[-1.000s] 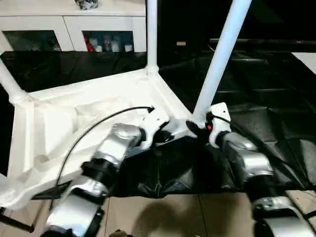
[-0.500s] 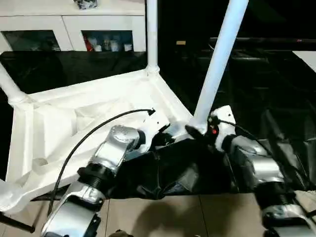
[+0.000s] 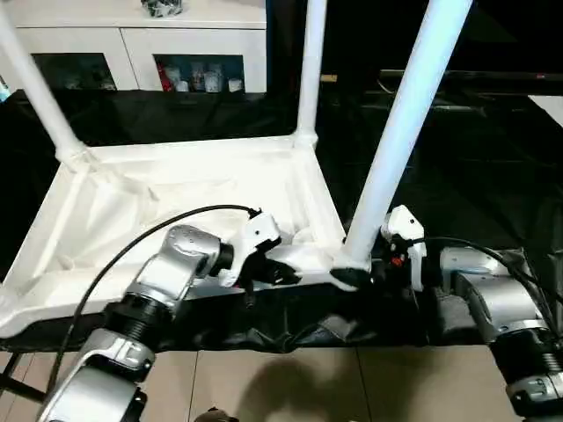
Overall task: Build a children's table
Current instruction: Rotate leg to tighten
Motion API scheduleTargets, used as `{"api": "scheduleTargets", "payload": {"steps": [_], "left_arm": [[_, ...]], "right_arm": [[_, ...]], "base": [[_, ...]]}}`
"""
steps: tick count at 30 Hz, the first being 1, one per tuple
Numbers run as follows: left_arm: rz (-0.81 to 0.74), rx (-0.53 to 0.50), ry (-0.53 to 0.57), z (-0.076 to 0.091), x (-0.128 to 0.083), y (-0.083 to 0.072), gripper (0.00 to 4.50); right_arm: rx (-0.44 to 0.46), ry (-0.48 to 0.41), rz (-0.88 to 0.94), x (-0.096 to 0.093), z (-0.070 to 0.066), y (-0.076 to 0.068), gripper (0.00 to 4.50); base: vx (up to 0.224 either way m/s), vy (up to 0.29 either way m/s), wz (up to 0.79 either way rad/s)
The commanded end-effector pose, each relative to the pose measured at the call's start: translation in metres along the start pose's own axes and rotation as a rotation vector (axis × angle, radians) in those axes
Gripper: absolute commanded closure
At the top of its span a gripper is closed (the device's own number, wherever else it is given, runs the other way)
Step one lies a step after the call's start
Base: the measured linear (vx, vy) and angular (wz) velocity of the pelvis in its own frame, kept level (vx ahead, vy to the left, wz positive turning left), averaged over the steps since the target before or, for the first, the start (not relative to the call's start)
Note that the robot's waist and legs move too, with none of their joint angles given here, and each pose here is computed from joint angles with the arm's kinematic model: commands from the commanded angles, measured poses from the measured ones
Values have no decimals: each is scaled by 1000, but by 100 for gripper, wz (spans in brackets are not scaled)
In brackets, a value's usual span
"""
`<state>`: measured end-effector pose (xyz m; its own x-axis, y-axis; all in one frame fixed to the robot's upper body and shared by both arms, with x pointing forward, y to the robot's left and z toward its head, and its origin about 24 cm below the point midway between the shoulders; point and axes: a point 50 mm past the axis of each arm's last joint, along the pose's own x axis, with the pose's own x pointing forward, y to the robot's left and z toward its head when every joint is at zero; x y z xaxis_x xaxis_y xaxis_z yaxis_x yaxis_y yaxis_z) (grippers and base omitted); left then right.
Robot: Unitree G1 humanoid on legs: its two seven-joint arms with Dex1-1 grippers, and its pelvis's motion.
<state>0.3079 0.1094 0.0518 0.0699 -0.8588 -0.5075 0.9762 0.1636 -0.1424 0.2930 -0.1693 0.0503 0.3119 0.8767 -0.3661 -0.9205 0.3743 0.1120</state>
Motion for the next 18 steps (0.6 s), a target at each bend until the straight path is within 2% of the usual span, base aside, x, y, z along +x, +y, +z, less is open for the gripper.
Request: {"api": "scheduleTargets", "payload": {"steps": [1, 2, 3, 9, 14, 17, 18], "left_arm": [[-68, 34, -50, 12, 10, -7, 450], [-71, 33, -48, 12, 9, -6, 450], [-78, 33, -45, 12, 7, -6, 450], [-82, 29, -41, 12, 6, -5, 450], [-5, 6, -57, 13, 10, 0, 450], [79, -12, -76, 16, 16, 5, 450], [166, -43, -104, 21, 23, 10, 450]], "right_arm": [[-21, -5, 136, 15, 4, 15, 92], [-21, 0, 144, 15, 4, 15, 98], [-29, 8, 150, 14, 4, 15, 122], [-47, 23, 147, 16, 3, 16, 163], [-43, 9, 144, 21, 3, 18, 178], [-27, -31, 60, 27, 4, 15, 180], [-3, -63, -94, 36, 4, 6, 180]], "base": [[0, 0, 0], [0, 0, 0], [0, 0, 0], [0, 0, 0], [0, 0, 0], [0, 0, 0], [0, 0, 0]]}}
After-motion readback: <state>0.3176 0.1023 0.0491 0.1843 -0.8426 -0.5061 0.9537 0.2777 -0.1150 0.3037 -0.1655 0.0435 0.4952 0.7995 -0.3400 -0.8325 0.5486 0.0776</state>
